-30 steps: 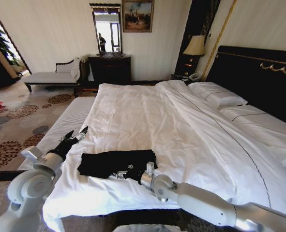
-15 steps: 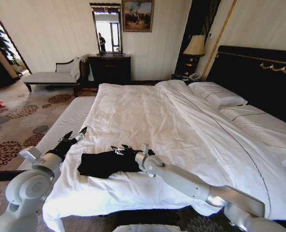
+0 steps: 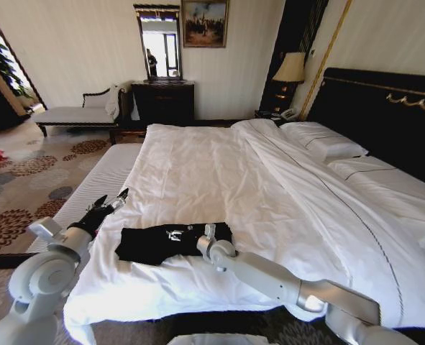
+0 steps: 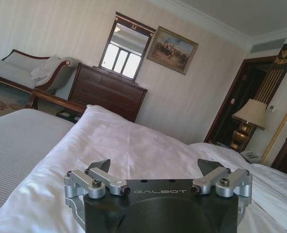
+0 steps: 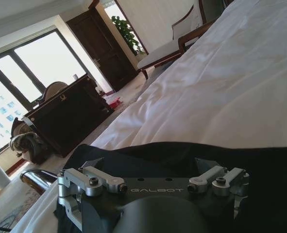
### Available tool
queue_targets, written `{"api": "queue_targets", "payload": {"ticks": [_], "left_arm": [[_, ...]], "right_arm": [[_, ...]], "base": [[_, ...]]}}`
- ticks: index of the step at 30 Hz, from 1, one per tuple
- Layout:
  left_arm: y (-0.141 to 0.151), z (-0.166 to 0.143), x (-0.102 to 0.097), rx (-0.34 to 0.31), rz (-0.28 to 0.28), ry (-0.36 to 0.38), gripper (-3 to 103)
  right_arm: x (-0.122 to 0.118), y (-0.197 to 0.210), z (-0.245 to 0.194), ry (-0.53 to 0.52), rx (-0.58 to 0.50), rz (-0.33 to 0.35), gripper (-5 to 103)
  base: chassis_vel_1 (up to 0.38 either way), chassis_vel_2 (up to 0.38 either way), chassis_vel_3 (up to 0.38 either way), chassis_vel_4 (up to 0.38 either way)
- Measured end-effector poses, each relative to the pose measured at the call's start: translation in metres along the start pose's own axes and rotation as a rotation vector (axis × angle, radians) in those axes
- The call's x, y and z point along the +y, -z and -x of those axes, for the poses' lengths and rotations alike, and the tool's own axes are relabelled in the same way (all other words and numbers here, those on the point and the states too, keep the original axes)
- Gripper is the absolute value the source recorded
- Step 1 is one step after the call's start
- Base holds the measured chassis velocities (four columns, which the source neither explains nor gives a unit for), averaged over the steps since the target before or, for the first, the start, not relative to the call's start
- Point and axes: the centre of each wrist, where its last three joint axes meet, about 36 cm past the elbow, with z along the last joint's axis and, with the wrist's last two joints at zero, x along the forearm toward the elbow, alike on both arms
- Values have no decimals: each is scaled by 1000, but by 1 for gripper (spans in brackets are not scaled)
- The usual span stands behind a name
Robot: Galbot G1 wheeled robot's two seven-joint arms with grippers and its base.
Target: Fold the clothes on the bed.
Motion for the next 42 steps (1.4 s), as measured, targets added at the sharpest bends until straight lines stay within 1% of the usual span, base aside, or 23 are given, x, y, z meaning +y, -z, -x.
{"api": "queue_targets", "payload": {"ticks": [7, 14, 18, 21, 23, 24, 25, 26, 27, 28, 30, 31, 33, 36, 37, 40, 42], "left_arm": [[-1, 1, 0, 2, 1, 0, 100], [-1, 2, 1, 1, 2, 3, 100], [-1, 1, 1, 0, 3, 5, 100], [-1, 1, 1, 0, 3, 6, 100], [-1, 1, 1, -1, 4, 7, 100], [-1, 1, 1, -1, 4, 7, 100], [-1, 0, 1, -1, 4, 7, 100], [-1, -1, 1, -2, 5, 8, 100], [-1, -1, 1, -1, 6, 9, 100], [-1, -1, 1, -1, 6, 9, 100], [-1, -3, 0, -3, 8, 11, 100], [-1, -3, 0, -3, 8, 11, 100], [0, -5, -1, -4, 9, 13, 100], [0, -8, -2, -6, 11, 15, 100], [0, -8, -2, -6, 11, 15, 100], [0, -10, -3, -7, 13, 16, 100], [0, -10, -3, -7, 12, 17, 100]], "right_arm": [[16, -13, -21, 24, 20, 8, 100], [40, -31, -63, 67, 79, 10, 100], [49, -35, -79, 82, 91, 6, 100], [54, -32, -87, 89, 87, 3, 100], [59, -20, -89, 98, 59, -2, 100], [59, -20, -89, 98, 59, -2, 100], [60, -14, -89, 99, 46, -2, 100], [61, 4, -84, 103, 5, 1, 100], [61, 19, -77, 106, -27, 5, 100], [61, 19, -77, 106, -27, 5, 100], [54, 40, -60, 88, -71, 5, 100], [54, 40, -60, 88, -71, 5, 100], [45, 45, -43, 62, -84, 14, 100], [26, 35, -14, 3, -77, 14, 100], [26, 35, -14, 3, -77, 14, 100], [11, 20, 7, -36, -63, -1, 100], [8, 16, 9, -43, -60, -8, 100]], "base": [[0, 0, 0, 0], [0, 0, 0, 0], [0, 0, 0, 0], [0, 0, 0, 0], [0, 0, 0, 0], [0, 0, 0, 0], [0, 0, 0, 0], [0, 0, 0, 0], [0, 0, 0, 0], [0, 0, 0, 0], [0, 0, 0, 0], [0, 0, 0, 0], [0, 0, 0, 0], [0, 0, 0, 0], [0, 0, 0, 0], [0, 0, 0, 0], [0, 0, 0, 0]]}}
